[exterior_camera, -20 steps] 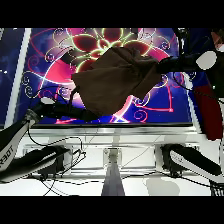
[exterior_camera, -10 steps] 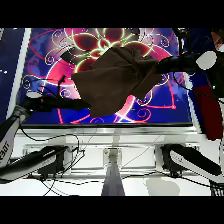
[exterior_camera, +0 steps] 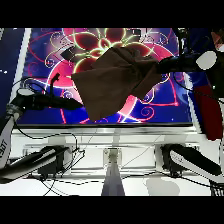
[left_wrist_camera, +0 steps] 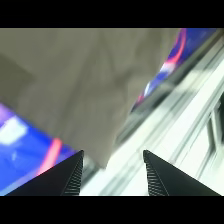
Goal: Fold the clothes and pants, and hang the long-sleeved shirts on hangers.
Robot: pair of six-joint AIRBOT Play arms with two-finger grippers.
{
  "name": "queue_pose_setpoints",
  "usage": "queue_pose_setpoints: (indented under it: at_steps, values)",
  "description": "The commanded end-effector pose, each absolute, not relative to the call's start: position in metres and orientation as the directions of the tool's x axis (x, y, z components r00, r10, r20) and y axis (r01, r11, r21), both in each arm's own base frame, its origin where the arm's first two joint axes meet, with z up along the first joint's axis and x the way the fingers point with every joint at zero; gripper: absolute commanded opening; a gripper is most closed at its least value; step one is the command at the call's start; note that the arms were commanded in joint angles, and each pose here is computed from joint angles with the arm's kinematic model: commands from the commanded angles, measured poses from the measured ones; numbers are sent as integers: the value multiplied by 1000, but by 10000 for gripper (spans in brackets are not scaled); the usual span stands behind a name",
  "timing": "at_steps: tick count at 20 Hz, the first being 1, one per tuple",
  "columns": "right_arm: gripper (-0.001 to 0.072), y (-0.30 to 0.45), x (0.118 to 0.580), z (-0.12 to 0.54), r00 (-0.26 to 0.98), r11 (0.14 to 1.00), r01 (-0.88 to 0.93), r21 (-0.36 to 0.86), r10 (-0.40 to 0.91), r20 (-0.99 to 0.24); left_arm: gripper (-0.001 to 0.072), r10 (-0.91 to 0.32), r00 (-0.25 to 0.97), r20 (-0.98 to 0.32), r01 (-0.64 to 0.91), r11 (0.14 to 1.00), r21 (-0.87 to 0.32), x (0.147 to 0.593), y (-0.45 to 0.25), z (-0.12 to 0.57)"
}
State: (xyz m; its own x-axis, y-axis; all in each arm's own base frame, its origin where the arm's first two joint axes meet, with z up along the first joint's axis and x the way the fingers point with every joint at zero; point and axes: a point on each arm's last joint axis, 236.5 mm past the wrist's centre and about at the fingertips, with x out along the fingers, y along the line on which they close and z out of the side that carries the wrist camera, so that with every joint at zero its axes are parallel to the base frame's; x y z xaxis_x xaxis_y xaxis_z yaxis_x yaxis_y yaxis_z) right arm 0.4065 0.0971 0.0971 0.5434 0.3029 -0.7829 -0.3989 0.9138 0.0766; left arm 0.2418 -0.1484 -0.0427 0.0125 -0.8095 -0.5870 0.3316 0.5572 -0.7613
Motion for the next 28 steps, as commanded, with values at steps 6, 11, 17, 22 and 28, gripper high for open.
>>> queue_pose_setpoints:
  at_steps: [6,11,17,22,28]
  values:
    - [11,97,407,98,544,913,-400,77,304,-782,610,-753,-57,-656,262,623,-737,198,-158,-94]
    - [11,98,406,98,543,913,-400,78,304,-782,606,-727,-98,-679,360,610,-706,188,-189,-99]
    - [11,98,406,98,544,913,-400,77,304,-782,596,-772,-89,-629,341,570,-748,190,-209,-87]
    - [11,98,406,98,544,913,-400,78,305,-782,596,-788,-126,-603,311,546,-778,181,-213,-81]
    - [12,98,406,98,543,913,-400,81,307,-781,595,-778,-96,-622,314,569,-760,188,-210,-86]
